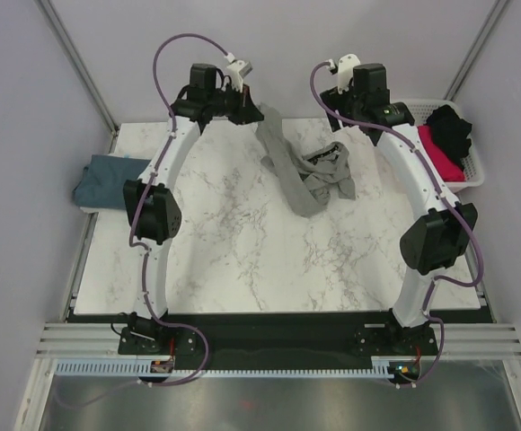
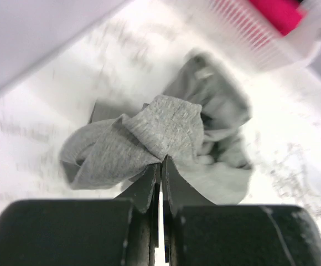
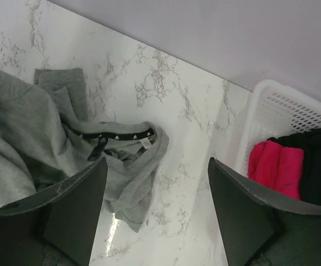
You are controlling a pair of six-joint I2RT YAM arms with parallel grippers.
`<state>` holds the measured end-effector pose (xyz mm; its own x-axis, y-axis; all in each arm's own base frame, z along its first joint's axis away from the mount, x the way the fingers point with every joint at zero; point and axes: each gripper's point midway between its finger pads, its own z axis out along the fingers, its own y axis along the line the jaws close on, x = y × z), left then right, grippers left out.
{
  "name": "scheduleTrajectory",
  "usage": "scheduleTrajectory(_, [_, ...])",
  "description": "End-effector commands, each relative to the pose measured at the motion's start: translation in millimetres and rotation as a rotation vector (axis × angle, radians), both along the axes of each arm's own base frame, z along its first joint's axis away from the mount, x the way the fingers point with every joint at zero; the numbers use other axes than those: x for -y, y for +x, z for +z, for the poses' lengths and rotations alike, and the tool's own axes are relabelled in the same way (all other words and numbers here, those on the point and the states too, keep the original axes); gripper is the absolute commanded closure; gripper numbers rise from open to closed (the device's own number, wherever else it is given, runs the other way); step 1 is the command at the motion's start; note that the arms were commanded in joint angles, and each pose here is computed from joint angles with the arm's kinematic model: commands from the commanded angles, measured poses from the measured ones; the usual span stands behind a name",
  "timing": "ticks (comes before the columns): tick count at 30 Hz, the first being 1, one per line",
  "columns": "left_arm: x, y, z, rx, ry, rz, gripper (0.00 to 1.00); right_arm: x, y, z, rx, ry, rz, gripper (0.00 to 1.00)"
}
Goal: Fold and stack the t-shirts
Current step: Flatten the tshirt out
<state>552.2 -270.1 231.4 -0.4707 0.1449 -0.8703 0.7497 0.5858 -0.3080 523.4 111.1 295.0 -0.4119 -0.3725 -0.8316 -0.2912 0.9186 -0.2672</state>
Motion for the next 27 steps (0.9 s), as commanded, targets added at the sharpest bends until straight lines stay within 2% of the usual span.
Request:
scheduleTrajectory(1, [53.6, -56.3, 96.0, 0.131, -0.143, -0.2, 0.98, 7.6, 10.0, 29.4, 0.079, 0.071, -0.057, 0.18])
scheduleTrajectory(5, [94.9, -103.4, 74.6, 0.028, -0.149, -0.342, 0.98, -21.8, 2.6, 18.3, 0.014, 0.169, 0.068, 0.21])
scheduleTrajectory(9, [128.8, -159.4, 48.4, -0.066, -0.125, -0.504, 0.96, -23.8, -0.9, 15.9, -0.007, 0.217, 0.075, 0.21])
scheduleTrajectory(10, [129.4, -171.1, 39.6, -0.113, -0.105, -0.519, 0.9, -23.1, -0.5, 14.5, -0.012, 0.222, 0.078, 0.21])
scheduleTrajectory(11, [129.0, -176.9, 29.4, -0.147, -0.094, -0.525, 0.79, -18.9, 0.6, 14.1, -0.014, 0.225, 0.079, 0.21])
scheduleTrajectory(12, [126.2, -181.1, 28.4, -0.167, -0.089, -0.517, 0.57, -19.3, 1.0, 13.4, -0.018, 0.232, 0.093, 0.2])
scheduleTrajectory(13, [121.5, -184.3, 15.9, -0.212, -0.074, -0.501, 0.42, -17.8, 1.2, 10.9, -0.027, 0.233, 0.097, 0.2])
scheduleTrajectory(15, [106.3, -184.9, 21.2, -0.215, -0.072, -0.476, 0.36, -12.3, 2.7, 6.6, -0.038, 0.224, 0.101, 0.2])
scheduleTrajectory(17, [89.0, -186.6, 15.4, -0.251, -0.064, -0.439, 0.35, -9.1, -1.2, -6.1, -0.081, 0.196, 0.122, 0.21])
scheduleTrajectory(18, [71.7, -182.7, 28.1, -0.228, -0.068, -0.399, 0.35, -9.3, -10.6, -20.2, -0.139, 0.184, 0.141, 0.21])
scheduleTrajectory(20, [49.4, -184.1, 12.1, -0.274, -0.046, -0.348, 0.34, -14.4, -29.8, -33.9, -0.202, 0.189, 0.231, 0.21])
scheduleTrajectory(24, [-11.1, -164.6, -14.3, -0.253, 0.085, -0.171, 0.35, -18.3, -92.9, -103.9, -0.484, 0.243, 0.272, 0.26])
scheduleTrajectory(27, [-37.3, -155.1, -18.8, -0.259, 0.1, -0.105, 0.36, -11.5, -126.9, -137.2, -0.639, 0.295, 0.242, 0.3])
